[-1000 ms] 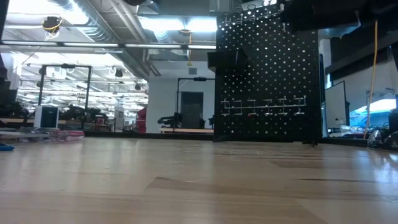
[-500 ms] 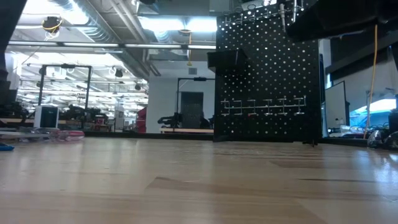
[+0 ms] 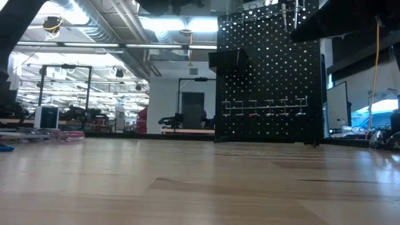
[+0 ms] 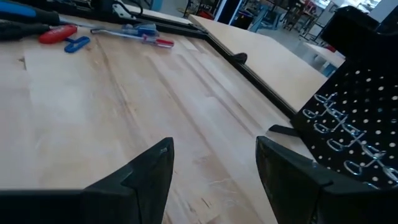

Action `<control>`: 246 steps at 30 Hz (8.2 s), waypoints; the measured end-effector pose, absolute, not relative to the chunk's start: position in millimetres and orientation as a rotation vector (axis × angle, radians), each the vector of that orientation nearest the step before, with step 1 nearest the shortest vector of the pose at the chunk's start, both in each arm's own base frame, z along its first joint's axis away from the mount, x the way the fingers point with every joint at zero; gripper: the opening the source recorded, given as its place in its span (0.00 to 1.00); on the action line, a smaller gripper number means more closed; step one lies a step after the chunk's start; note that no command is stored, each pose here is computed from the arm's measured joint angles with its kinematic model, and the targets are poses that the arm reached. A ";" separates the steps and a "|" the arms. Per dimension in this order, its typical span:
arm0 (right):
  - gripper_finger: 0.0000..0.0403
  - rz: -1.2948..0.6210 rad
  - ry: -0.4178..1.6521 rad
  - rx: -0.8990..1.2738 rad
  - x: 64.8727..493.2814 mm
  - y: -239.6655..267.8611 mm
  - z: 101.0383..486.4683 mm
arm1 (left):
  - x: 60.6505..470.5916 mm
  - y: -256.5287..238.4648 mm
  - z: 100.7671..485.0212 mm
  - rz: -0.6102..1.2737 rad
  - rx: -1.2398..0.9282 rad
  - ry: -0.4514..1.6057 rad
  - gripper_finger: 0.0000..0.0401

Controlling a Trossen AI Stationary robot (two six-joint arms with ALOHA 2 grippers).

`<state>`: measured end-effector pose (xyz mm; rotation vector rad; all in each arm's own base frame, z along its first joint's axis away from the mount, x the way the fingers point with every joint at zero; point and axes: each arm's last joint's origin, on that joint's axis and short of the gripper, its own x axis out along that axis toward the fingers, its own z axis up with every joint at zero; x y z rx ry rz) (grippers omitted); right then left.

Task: Hang tools onto peg board
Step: Hang the right red screwdriver on the black pegboard, then hang the bottom blue screwdriver on the black pegboard

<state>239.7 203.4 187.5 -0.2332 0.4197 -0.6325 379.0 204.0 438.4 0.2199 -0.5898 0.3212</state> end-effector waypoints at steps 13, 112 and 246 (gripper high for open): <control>0.56 -0.650 0.424 -0.233 239.7 199.8 187.0 | 383.0 205.9 430.6 0.336 0.108 -0.480 0.22; 0.56 -0.636 0.448 -0.212 239.5 200.7 186.3 | 383.5 164.6 382.8 0.305 0.064 -0.422 0.21; 0.56 -0.550 0.425 -0.248 254.5 212.3 192.5 | 172.1 -55.1 241.6 0.631 -0.691 1.575 0.52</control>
